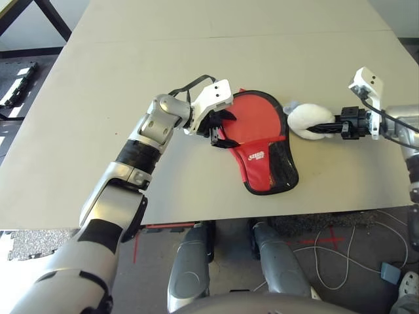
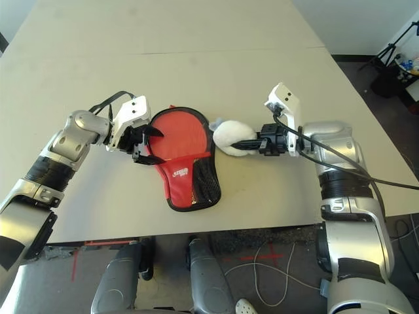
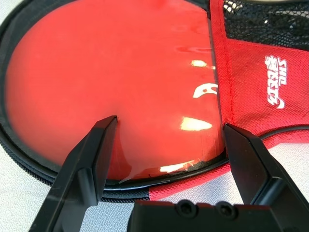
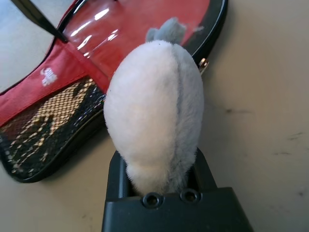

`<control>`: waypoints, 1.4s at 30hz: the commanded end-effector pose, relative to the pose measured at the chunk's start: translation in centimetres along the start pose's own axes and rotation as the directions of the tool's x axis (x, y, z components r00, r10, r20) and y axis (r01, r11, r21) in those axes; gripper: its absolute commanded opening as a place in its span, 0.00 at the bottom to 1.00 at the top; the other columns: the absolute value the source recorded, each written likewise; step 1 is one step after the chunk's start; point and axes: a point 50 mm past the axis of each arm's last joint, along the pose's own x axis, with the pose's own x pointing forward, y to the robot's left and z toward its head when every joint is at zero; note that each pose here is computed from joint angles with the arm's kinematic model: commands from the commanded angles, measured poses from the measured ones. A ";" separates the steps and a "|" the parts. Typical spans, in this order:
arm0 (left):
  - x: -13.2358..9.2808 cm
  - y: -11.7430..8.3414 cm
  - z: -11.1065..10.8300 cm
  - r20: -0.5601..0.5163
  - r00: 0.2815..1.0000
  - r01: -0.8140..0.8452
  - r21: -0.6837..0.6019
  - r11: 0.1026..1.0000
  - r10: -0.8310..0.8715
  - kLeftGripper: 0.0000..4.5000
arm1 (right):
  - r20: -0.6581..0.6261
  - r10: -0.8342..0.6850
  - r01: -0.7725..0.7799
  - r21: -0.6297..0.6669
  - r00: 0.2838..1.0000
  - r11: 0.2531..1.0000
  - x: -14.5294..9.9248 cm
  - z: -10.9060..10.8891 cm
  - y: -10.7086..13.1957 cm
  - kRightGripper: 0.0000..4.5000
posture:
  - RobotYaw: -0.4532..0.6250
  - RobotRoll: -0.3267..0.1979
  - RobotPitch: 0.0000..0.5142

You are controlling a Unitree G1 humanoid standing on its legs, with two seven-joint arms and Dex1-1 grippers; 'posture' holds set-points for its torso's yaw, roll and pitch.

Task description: Store the ping-pong paddle in its case and zip it.

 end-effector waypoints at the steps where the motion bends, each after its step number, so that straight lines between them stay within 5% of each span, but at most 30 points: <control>1: 1.6 -1.3 -3.7 -0.140 0.988 0.051 -0.103 0.993 -0.065 1.00 | -0.041 0.148 -0.147 0.047 0.988 0.988 0.2 -0.8 1.8 0.12 | 0.30 0.62 0.53; 14: 1.6 -1.2 -3.7 -0.137 0.989 0.048 -0.104 0.993 -0.063 1.00 | -0.139 0.330 -0.315 0.120 0.934 0.941 0.0 -2.6 5.0 0.12 | 0.30 0.62 0.53; 28: 1.7 -1.0 -3.5 -0.129 0.990 0.044 -0.101 0.994 -0.057 1.00 | -0.187 0.341 -0.323 0.122 0.921 0.939 0.0 -3.7 5.6 0.12 | 0.30 0.62 0.54; 29: 1.7 -1.0 -3.5 -0.128 0.990 0.044 -0.100 0.994 -0.057 1.00 | -0.193 0.320 -0.304 0.110 0.927 0.946 0.0 -3.7 5.3 0.28 | 0.30 0.62 0.54; 34: 1.6 -0.9 -3.4 -0.118 0.992 0.043 -0.093 0.995 -0.054 1.00 | -0.070 0.323 -0.314 0.119 0.944 0.942 -0.7 -1.4 5.0 0.62 | 0.30 0.62 0.54; 39: 1.5 -1.0 -3.4 -0.115 0.992 0.043 -0.096 0.994 -0.054 1.00 | -0.080 0.312 -0.300 0.129 0.947 0.945 -1.9 -1.8 4.8 0.96 | 0.31 0.62 0.55; 42: 1.4 -1.0 -3.5 -0.114 0.992 0.042 -0.097 0.994 -0.053 1.00 | -0.089 0.303 -0.288 0.147 0.949 0.946 -2.7 -2.0 4.7 0.99 | 0.31 0.62 0.55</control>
